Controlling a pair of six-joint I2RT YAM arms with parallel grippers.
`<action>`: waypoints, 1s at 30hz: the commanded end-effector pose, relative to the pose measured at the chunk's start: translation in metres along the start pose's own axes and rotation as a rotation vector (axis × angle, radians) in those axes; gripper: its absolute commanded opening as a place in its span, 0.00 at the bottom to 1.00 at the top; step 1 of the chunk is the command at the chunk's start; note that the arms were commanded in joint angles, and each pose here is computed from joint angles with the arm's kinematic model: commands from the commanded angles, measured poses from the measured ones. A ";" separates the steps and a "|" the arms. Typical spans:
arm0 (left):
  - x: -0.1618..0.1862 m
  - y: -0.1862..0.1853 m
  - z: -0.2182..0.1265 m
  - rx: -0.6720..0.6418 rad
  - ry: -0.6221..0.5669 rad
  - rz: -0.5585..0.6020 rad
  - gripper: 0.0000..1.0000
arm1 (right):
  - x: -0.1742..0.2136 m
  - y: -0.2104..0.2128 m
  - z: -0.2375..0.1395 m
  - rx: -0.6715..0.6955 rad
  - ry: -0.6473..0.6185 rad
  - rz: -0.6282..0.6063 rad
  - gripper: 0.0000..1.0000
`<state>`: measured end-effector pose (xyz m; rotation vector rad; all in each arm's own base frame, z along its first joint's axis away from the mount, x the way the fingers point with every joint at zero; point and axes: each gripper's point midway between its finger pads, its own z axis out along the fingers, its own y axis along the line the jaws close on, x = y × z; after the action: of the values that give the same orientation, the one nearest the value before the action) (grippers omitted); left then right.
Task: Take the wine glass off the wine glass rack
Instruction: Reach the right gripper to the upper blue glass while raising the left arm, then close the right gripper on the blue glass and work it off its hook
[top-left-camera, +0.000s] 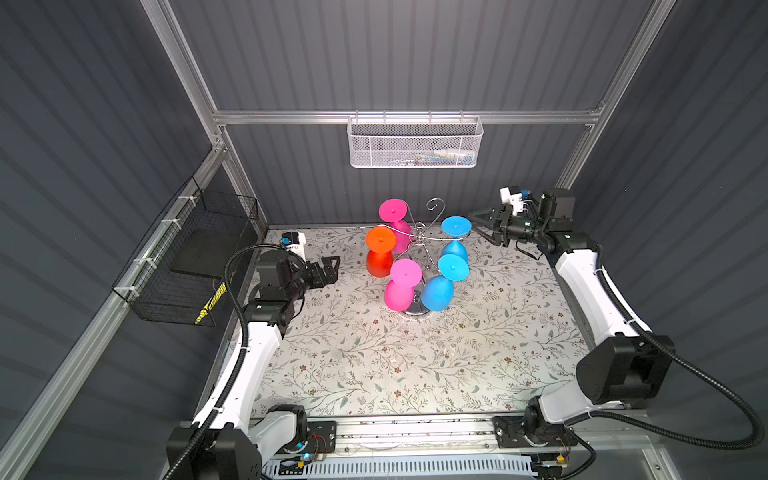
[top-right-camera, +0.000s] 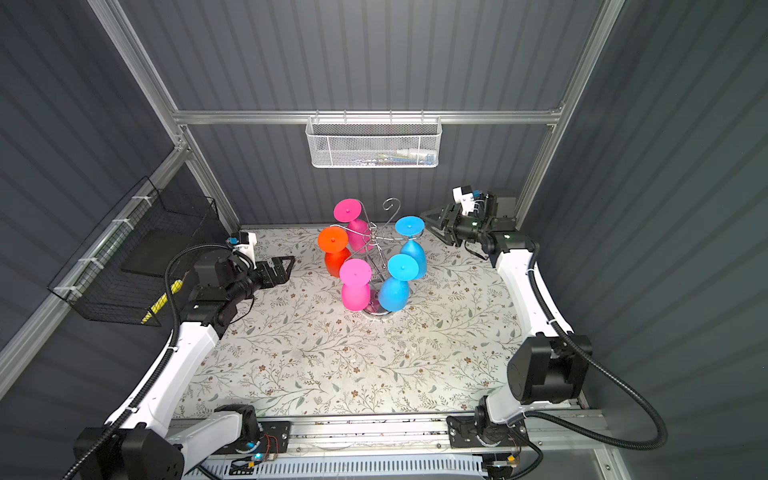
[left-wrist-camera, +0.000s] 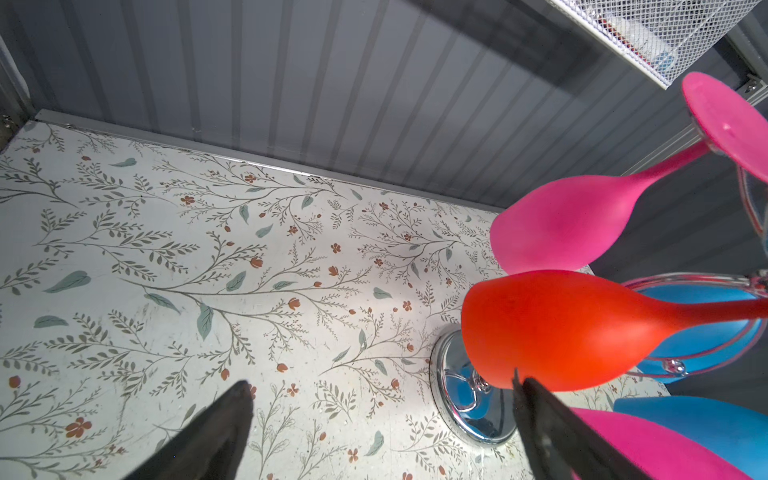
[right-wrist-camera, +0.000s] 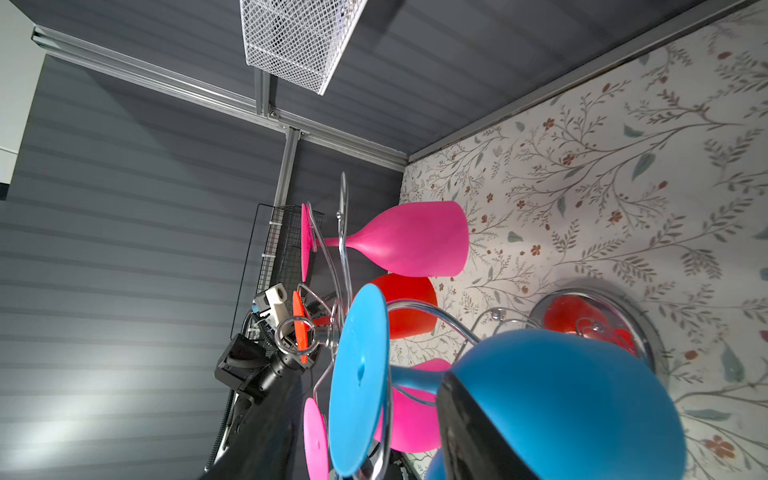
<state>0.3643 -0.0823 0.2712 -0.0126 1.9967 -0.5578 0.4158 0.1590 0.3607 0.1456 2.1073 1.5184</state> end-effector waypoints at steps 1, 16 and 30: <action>0.004 -0.003 -0.006 0.012 0.010 -0.001 1.00 | -0.005 0.017 0.002 -0.045 0.008 -0.037 0.52; -0.002 -0.006 -0.004 0.022 0.013 0.000 1.00 | -0.007 0.014 0.010 -0.060 0.028 -0.016 0.31; 0.001 -0.004 -0.004 0.016 0.022 -0.001 1.00 | -0.005 0.006 0.016 -0.050 0.042 0.014 0.13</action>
<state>0.3617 -0.0828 0.2686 -0.0129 2.0107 -0.5616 0.4281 0.1691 0.3541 0.1571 2.1241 1.5806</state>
